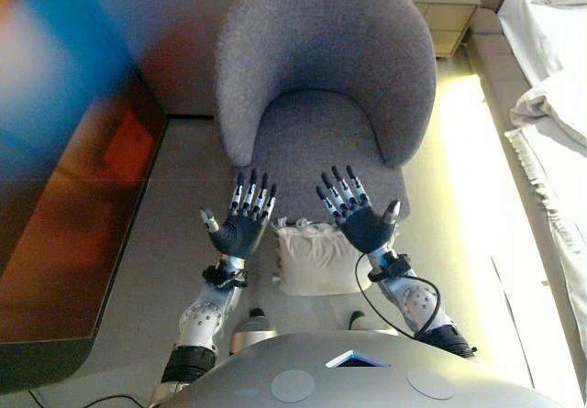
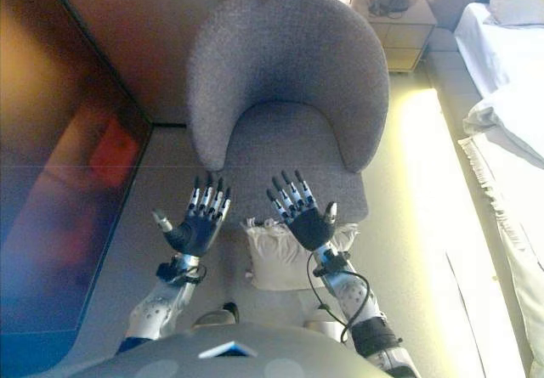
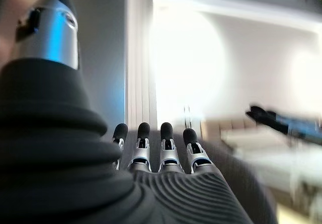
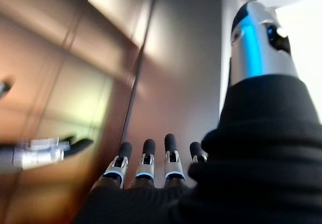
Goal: Pick up the cushion and take it to the sofa
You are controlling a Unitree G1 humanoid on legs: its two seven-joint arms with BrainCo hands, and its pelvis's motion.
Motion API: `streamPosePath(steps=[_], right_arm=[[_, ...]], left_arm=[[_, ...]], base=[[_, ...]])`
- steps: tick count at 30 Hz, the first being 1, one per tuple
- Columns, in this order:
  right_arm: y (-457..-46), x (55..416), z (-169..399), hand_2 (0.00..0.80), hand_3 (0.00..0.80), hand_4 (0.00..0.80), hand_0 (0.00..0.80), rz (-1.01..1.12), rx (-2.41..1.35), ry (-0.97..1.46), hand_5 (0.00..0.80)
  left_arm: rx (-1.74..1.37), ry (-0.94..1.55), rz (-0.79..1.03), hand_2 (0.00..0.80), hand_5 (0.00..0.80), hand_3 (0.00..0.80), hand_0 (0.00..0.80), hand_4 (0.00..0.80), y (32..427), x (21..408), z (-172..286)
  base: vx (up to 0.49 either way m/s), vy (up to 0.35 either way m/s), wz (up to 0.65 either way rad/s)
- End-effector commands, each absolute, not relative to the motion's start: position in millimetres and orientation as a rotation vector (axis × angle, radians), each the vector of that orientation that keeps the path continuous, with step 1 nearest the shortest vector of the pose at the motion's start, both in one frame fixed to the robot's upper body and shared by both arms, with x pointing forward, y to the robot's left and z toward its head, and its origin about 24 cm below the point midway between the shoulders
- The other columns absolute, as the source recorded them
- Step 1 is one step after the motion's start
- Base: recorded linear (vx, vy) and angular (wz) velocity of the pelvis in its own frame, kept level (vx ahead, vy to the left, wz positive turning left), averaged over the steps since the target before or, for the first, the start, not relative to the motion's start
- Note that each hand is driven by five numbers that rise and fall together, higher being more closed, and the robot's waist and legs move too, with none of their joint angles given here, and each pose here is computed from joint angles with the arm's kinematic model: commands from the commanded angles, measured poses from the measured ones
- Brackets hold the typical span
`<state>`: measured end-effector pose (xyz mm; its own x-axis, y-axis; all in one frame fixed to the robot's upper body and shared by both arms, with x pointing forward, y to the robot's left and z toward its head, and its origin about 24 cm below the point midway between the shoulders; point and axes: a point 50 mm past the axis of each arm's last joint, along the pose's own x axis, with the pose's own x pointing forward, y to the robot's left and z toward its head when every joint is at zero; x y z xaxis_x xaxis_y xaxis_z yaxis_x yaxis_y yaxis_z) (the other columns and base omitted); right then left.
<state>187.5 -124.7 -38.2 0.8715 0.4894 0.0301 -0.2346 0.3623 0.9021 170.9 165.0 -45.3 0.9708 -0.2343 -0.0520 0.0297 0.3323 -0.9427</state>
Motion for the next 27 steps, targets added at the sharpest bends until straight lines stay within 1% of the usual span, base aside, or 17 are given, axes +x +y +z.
streamPosePath(steps=[1,2,3,8,15,18,23,25,27], right_arm=[[-157,214,-13,0.0,0.0,0.0,0.0,0.278,0.461,0.108,0.0],[-165,218,-9,0.0,0.0,0.0,0.0,0.252,0.339,0.097,0.0],[-170,221,-4,0.0,0.0,0.0,0.0,0.233,0.28,0.094,0.0],[-174,219,-3,0.0,0.0,0.0,0.0,0.224,0.297,0.096,0.0],[-177,218,-4,0.0,0.0,0.0,0.0,0.282,0.284,0.124,0.0],[-180,214,-9,0.0,0.0,0.0,0.0,0.25,0.293,0.155,0.0],[-175,215,-13,0.0,0.0,0.0,0.0,0.226,0.297,0.162,0.0],[-174,216,-17,0.0,0.0,0.0,0.0,0.173,0.343,0.198,0.0],[-172,214,-18,0.0,0.0,0.0,0.0,0.172,0.374,0.201,0.0]], left_arm=[[-0.362,0.089,0.068,0.0,0.0,0.0,0.0,0.0,217,197,-9],[-0.256,0.078,0.08,0.0,0.0,0.0,0.0,0.0,226,201,-2],[-0.255,0.085,0.084,0.0,0.0,0.0,0.0,0.0,231,204,2],[-0.31,0.109,0.061,0.0,0.0,0.0,0.0,0.0,230,198,-2],[-0.383,0.095,0.054,0.0,0.0,0.0,0.0,0.0,221,195,-3],[-0.4,0.116,0.059,0.0,0.0,0.0,0.0,0.0,218,194,-6],[-0.398,0.126,0.022,0.0,0.0,0.0,0.0,0.0,212,194,-9],[-0.367,0.15,0.04,0.0,0.0,0.0,0.0,0.0,211,194,-13],[-0.359,0.142,0.01,0.0,0.0,0.0,0.0,0.0,211,196,-9]], base=[[-0.01,-0.031,0.0],[-0.006,-0.04,0.0],[-0.012,-0.049,0.0],[0.019,-0.085,0.01],[-0.036,-0.062,0.08],[0.05,-0.084,0.02],[0.103,0.114,0.18],[0.116,0.204,0.09],[0.075,0.166,0.01]])
